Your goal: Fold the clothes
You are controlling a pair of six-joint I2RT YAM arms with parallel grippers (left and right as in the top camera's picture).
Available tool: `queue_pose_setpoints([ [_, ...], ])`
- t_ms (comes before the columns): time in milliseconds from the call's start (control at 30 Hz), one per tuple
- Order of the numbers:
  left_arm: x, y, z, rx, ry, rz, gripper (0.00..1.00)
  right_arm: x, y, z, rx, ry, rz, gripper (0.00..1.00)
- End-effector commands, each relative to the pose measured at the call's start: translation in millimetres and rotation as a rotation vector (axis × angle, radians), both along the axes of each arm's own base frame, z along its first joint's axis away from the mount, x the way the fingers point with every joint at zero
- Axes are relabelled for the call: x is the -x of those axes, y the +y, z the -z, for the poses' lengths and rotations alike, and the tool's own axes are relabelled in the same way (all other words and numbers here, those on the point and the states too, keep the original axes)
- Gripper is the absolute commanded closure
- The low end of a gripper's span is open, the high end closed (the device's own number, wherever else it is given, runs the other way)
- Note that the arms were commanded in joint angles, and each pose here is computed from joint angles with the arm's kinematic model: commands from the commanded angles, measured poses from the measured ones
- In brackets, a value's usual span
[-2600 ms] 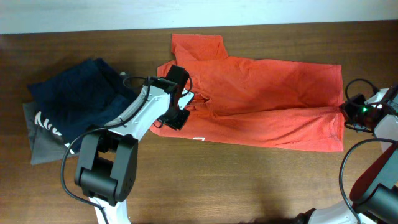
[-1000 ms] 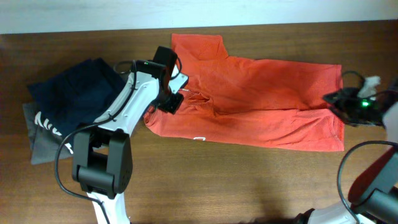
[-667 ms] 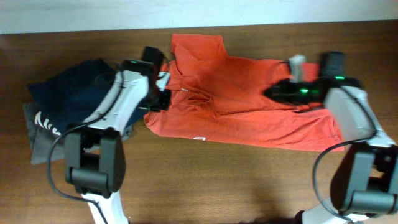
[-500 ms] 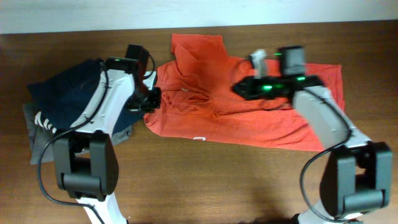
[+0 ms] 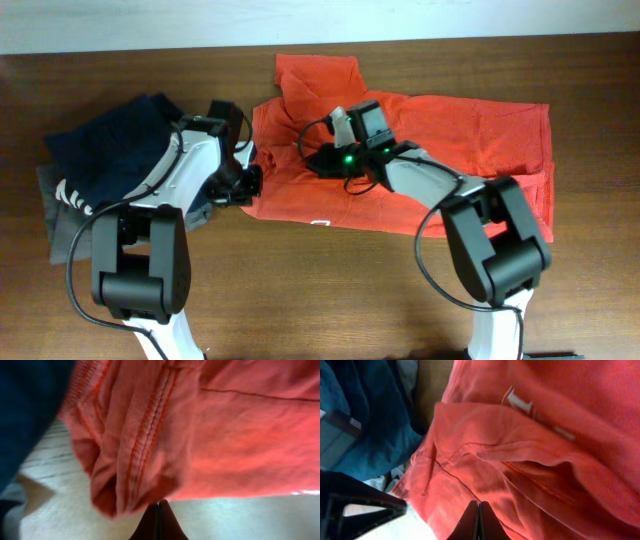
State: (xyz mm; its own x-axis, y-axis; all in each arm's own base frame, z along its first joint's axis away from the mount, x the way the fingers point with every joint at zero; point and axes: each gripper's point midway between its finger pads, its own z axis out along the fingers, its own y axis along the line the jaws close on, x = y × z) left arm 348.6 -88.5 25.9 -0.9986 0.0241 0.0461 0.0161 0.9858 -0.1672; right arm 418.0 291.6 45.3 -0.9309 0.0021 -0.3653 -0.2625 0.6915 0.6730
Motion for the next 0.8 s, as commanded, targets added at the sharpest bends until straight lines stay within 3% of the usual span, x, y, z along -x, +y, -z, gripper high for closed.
queue_pose_setpoints([
  [0,4.8,-0.2,3.8,0.007,-0.016,-0.008,0.99,3.5,13.6,7.3,-0.009,0.022,0.004,0.96],
  [367,15.1,12.5,25.3,-0.059,-0.010,-0.006,0.99,16.1,28.9,25.9,0.031,0.045,-0.006,0.96],
  [767,16.1,14.4,25.7,-0.069,-0.007,-0.006,1.00,4.5,23.6,43.7,0.102,0.019,0.079,0.96],
])
